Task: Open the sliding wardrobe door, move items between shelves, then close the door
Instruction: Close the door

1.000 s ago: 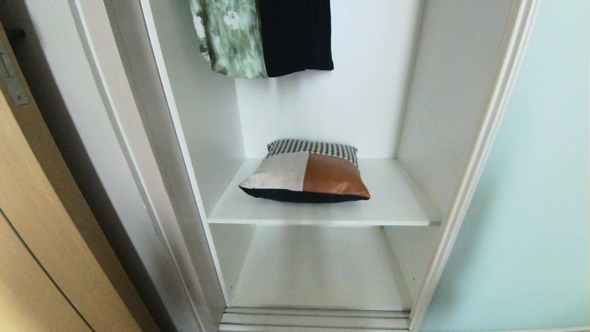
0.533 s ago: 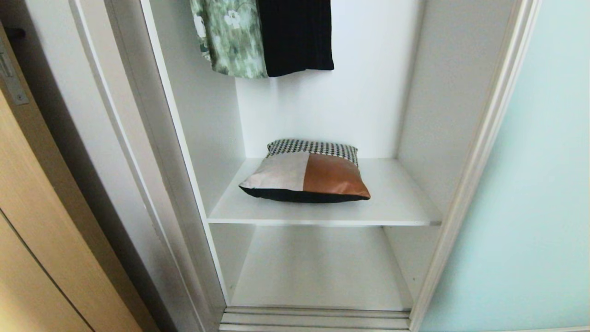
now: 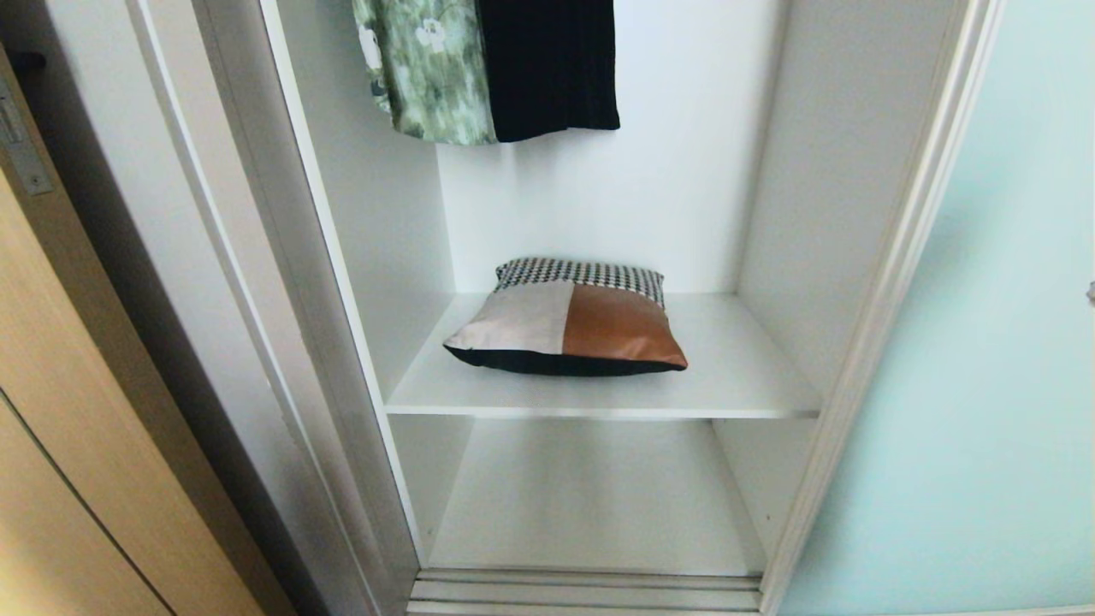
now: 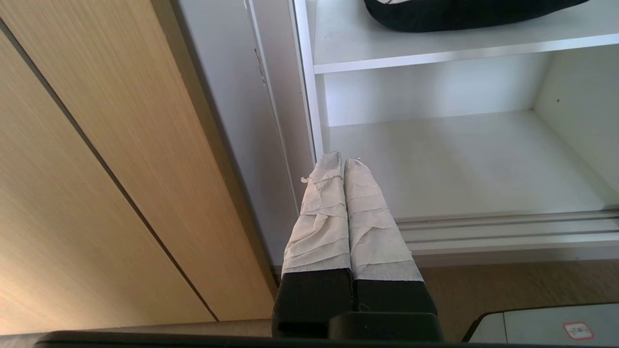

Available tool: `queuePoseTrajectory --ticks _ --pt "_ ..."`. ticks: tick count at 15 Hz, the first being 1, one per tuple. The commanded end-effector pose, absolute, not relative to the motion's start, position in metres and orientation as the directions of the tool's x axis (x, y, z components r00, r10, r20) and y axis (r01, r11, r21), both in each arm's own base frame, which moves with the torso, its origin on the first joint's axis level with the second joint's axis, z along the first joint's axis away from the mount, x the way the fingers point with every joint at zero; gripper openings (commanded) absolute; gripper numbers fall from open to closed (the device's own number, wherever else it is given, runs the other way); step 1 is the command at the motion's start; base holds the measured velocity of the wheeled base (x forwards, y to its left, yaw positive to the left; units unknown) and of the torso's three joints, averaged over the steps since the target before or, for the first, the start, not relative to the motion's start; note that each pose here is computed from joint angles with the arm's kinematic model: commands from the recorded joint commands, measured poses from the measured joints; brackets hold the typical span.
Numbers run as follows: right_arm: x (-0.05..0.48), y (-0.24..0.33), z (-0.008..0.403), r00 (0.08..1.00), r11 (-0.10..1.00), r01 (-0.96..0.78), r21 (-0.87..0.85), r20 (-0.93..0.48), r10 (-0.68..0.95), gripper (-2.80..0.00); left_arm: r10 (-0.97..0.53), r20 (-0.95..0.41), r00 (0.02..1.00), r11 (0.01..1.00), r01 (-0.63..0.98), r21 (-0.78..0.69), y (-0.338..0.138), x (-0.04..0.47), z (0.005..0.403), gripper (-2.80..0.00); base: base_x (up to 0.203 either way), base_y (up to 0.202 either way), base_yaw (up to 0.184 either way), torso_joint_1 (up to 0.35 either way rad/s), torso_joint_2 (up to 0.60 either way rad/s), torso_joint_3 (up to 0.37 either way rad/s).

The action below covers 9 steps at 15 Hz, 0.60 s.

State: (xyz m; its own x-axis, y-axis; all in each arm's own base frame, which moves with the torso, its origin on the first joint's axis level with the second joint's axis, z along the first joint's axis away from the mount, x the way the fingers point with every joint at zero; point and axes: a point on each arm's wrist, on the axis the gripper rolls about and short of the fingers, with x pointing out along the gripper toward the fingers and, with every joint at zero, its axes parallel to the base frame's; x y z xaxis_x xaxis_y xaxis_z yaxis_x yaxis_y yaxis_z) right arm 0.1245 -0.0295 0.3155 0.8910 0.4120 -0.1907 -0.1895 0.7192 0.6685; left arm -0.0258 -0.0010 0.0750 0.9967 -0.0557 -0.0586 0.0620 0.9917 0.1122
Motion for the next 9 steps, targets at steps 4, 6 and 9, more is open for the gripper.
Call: queuePoseTrajectory --ticks 4,6,9 --pt "0.186 -0.059 0.298 0.848 0.659 -0.102 0.746 -0.281 0.449 -2.80 -0.057 -0.061 0.997 0.992 0.063 0.113 -0.001 -0.026 0.075 -2.80 0.000 0.000 0.000 0.000 0.00 0.000" --pt "0.198 -0.063 0.298 0.846 0.655 -0.095 0.750 -0.286 0.451 -2.80 -0.057 -0.061 0.997 0.992 0.063 0.113 -0.001 -0.026 0.075 -2.80 0.000 0.000 0.000 0.000 0.00 0.000" --pt "0.216 -0.070 0.302 0.845 0.642 -0.087 0.762 -0.285 0.453 -2.80 -0.057 -0.061 0.997 0.992 0.063 0.113 -0.001 -0.026 0.075 -2.80 0.000 0.000 0.000 0.000 0.00 0.000"
